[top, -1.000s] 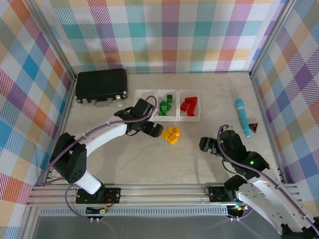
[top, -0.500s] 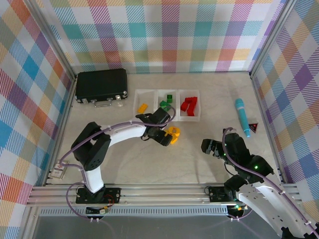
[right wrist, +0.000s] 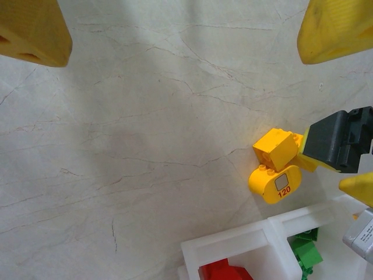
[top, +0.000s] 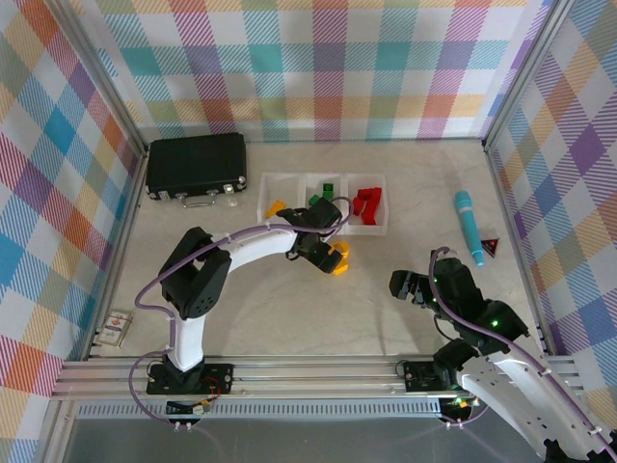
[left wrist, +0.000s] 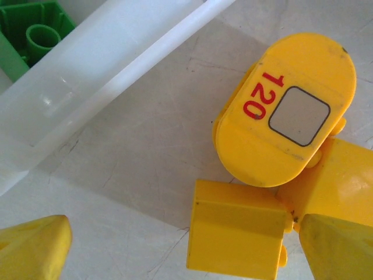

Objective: Sort the legos into containers by color
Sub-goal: Pick up the lego from the center of the table.

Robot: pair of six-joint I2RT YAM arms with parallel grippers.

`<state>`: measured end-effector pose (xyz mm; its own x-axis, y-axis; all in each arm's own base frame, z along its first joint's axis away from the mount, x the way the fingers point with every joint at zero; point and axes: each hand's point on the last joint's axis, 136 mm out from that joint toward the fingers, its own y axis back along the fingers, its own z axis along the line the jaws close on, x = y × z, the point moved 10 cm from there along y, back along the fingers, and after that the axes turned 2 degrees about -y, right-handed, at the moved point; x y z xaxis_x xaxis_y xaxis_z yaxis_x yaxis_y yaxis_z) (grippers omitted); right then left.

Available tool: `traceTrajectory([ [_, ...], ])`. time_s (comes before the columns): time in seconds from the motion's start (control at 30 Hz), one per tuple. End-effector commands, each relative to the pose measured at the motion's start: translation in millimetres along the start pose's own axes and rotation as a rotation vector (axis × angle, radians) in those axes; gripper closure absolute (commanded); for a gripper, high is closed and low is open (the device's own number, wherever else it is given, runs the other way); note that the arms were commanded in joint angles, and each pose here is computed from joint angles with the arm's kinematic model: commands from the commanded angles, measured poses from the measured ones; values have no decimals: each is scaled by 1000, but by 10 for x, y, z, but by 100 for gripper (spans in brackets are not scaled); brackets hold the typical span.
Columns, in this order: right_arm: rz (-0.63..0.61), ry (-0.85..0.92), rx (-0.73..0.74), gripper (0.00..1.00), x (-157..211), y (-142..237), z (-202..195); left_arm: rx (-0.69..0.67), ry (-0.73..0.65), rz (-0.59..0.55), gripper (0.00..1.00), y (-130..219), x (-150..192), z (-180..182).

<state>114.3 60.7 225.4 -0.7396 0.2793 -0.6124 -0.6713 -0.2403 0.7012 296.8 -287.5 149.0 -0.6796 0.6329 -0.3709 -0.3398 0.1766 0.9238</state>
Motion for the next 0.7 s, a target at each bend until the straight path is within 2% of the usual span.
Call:
traceTrajectory([
  [0.0,7,-3,21,1,21,-25,-32,-6,-48,64,0,-60,69,-23],
  [0.17,8,-3,22,1,28,-26,-38,58,-43,78,1,-108,120,-36],
  [0.33,4,-4,14,1,26,-9,-36,111,-38,86,7,-146,182,-12],
  [0.67,-1,-7,15,1,28,-4,-42,141,-34,112,13,-150,226,123],
])
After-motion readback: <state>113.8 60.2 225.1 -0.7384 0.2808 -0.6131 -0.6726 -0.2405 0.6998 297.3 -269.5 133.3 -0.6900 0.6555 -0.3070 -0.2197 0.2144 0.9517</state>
